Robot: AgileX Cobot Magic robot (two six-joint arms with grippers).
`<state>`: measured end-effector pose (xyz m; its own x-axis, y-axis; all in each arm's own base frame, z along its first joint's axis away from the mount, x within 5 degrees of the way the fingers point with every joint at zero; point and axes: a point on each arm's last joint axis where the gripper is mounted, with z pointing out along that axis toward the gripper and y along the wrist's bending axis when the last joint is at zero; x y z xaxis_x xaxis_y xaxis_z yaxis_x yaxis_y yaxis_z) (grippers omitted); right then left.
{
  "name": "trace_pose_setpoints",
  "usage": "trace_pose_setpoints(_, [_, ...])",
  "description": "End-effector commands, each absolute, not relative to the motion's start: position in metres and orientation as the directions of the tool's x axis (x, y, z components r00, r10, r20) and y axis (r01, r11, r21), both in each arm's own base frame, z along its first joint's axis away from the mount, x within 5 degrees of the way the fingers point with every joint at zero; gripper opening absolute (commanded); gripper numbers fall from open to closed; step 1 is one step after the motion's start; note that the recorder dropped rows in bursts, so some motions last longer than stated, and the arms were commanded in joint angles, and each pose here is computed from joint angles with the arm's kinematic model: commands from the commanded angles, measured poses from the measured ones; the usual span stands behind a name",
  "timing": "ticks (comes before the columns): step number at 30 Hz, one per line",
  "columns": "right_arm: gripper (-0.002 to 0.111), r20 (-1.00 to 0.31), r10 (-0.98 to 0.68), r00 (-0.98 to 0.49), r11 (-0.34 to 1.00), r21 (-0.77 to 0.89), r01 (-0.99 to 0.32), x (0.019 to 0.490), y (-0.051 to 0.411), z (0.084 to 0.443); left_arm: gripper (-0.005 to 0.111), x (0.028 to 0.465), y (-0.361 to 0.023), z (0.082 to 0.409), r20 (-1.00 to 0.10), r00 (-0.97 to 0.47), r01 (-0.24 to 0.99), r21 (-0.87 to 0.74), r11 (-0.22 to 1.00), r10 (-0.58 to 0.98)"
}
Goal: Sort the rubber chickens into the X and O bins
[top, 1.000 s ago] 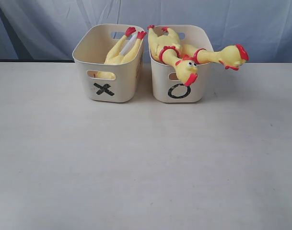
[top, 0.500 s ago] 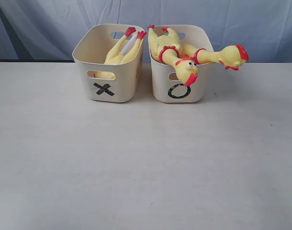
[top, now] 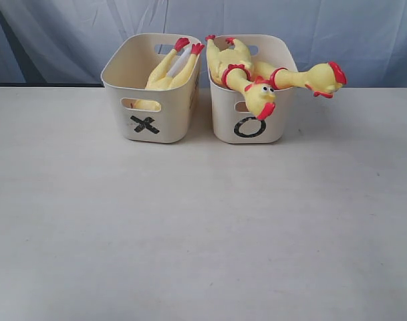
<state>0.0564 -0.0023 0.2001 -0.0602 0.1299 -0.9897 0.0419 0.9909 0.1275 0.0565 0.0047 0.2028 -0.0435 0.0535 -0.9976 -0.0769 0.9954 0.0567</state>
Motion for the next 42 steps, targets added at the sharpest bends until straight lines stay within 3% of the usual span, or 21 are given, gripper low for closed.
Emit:
trace_pose_setpoints(1, [-0.001, -0.990, 0.127, -0.061, 0.991, 0.124, 0.048, 0.056, -0.003, 0.199, 0.000, 0.056, 0.005, 0.194, -0.993, -0.118, -0.082, -0.023, 0.996, -0.033])
trace_pose_setpoints(4, [-0.001, -0.990, 0.127, -0.063, 0.991, 0.124, 0.049, 0.056, -0.003, 0.199, 0.000, 0.055, 0.004, 0.193, -0.987, -0.125, -0.089, -0.094, 0.992, -0.104])
trace_pose_setpoints(15, [-0.001, -0.988, 0.128, -0.091, 0.991, 0.124, 0.054, 0.056, -0.003, 0.196, 0.000, 0.056, 0.005, 0.194, -0.991, -0.125, -0.088, -0.042, 0.995, -0.053])
trace_pose_setpoints(19, [-0.001, -0.973, 0.133, -0.191, 0.990, 0.121, 0.074, 0.055, -0.003, 0.187, 0.000, 0.056, 0.005, 0.194, -0.991, -0.125, -0.088, -0.042, 0.995, -0.053])
trace_pose_setpoints(26, [-0.001, -0.980, 0.029, -0.199, 0.998, 0.018, 0.056, 0.055, -0.004, 0.187, 0.000, 0.056, 0.005, 0.194, -0.991, -0.125, -0.088, -0.042, 0.995, -0.053])
trace_pose_setpoints(42, [-0.001, -0.978, 0.029, -0.205, 0.998, 0.018, 0.056, 0.054, -0.004, 0.186, 0.000, 0.056, 0.005, 0.194, -0.991, -0.125, -0.088, -0.042, 0.995, -0.053])
